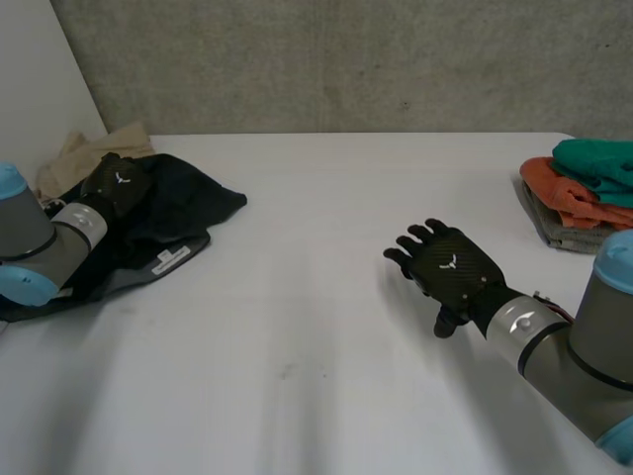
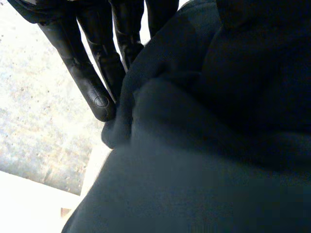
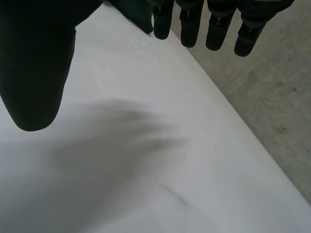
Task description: Fold the laundry.
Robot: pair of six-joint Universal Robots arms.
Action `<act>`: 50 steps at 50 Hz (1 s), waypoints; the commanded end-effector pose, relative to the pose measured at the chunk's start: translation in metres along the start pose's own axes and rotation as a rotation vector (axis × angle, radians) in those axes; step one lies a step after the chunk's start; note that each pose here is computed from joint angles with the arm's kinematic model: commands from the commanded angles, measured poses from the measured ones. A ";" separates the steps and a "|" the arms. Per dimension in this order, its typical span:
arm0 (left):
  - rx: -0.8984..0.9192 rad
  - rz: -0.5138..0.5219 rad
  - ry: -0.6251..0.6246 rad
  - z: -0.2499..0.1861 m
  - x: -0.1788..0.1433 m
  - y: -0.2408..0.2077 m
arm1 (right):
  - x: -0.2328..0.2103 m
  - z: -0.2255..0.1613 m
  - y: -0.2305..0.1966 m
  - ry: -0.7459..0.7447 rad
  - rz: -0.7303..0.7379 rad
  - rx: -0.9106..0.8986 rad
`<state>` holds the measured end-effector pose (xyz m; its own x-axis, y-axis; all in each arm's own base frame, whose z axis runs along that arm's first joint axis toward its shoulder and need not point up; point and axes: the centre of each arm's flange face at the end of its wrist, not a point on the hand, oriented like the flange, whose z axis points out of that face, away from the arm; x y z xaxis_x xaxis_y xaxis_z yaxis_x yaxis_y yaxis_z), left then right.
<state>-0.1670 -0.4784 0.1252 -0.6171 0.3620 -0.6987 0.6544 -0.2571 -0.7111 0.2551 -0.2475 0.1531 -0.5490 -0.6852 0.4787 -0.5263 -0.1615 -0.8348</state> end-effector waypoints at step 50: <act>0.237 -0.503 0.130 -0.123 0.098 -0.274 | 0.123 -0.062 -0.030 0.429 0.439 -0.152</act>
<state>-0.3801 -0.2424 0.2570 -0.7423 0.6537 -0.1475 0.0645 -0.1494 -0.9867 0.1596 -0.2992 0.2437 -0.9092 -0.2872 0.3013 -0.3399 0.0943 -0.9357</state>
